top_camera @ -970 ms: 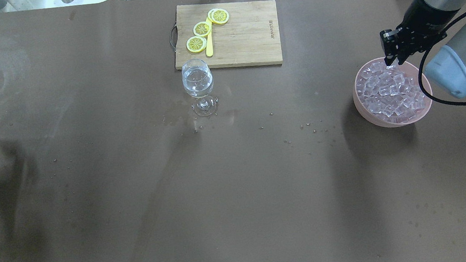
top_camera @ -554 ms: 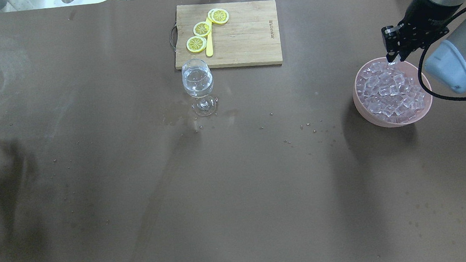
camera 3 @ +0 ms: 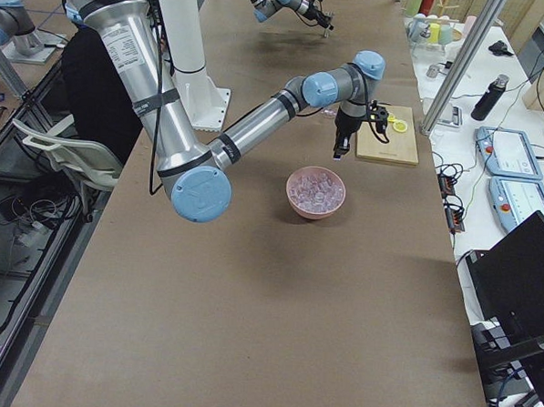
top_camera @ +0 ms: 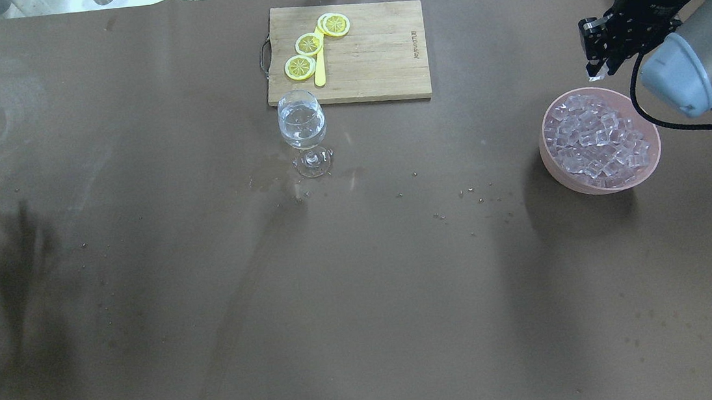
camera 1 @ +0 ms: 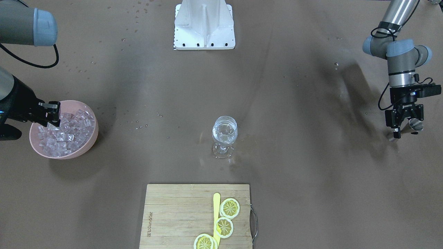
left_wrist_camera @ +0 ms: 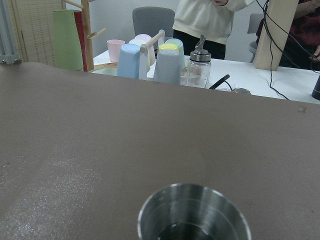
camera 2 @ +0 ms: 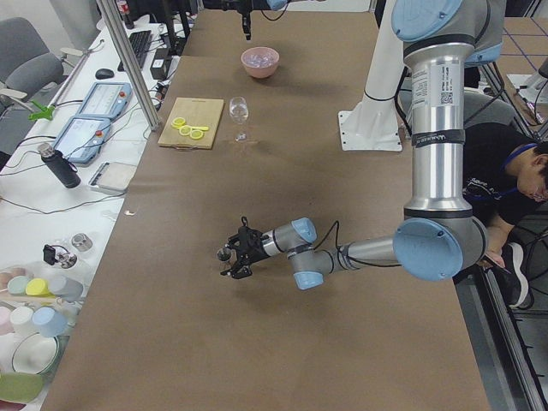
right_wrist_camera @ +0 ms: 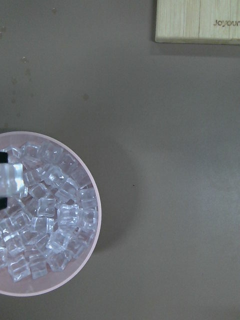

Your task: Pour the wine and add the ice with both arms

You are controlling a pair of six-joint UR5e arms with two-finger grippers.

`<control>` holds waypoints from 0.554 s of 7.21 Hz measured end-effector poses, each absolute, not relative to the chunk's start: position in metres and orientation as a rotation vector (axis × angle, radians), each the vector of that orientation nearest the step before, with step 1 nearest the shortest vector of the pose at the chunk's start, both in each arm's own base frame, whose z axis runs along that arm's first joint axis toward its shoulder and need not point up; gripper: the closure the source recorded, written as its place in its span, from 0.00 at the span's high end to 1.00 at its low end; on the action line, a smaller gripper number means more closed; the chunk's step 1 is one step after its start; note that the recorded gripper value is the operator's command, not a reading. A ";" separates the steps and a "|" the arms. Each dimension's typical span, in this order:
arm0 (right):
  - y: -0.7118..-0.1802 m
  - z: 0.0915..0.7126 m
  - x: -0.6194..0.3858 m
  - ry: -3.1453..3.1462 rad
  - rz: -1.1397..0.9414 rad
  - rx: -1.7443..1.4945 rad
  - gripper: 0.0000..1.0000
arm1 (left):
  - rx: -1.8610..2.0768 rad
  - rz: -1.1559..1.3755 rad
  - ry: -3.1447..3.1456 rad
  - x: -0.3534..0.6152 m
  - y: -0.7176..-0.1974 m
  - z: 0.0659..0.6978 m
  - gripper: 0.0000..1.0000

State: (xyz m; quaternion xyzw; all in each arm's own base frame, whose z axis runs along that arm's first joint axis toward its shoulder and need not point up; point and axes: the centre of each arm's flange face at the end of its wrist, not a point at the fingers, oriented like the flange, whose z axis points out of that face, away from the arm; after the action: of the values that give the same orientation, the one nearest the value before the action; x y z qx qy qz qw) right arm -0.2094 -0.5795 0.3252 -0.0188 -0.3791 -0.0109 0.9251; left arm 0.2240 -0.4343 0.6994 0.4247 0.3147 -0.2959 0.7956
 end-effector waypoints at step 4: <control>-0.582 0.324 -0.203 -0.781 -0.017 -0.038 0.00 | 0.907 -0.626 0.656 0.225 -0.434 0.708 0.65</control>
State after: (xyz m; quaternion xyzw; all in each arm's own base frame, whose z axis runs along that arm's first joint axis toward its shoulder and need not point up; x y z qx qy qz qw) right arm -0.2026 -0.5818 0.3244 -0.0186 -0.3805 -0.0084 0.9245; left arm 0.2252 -0.4342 0.7076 0.4232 0.3061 -0.2919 0.8013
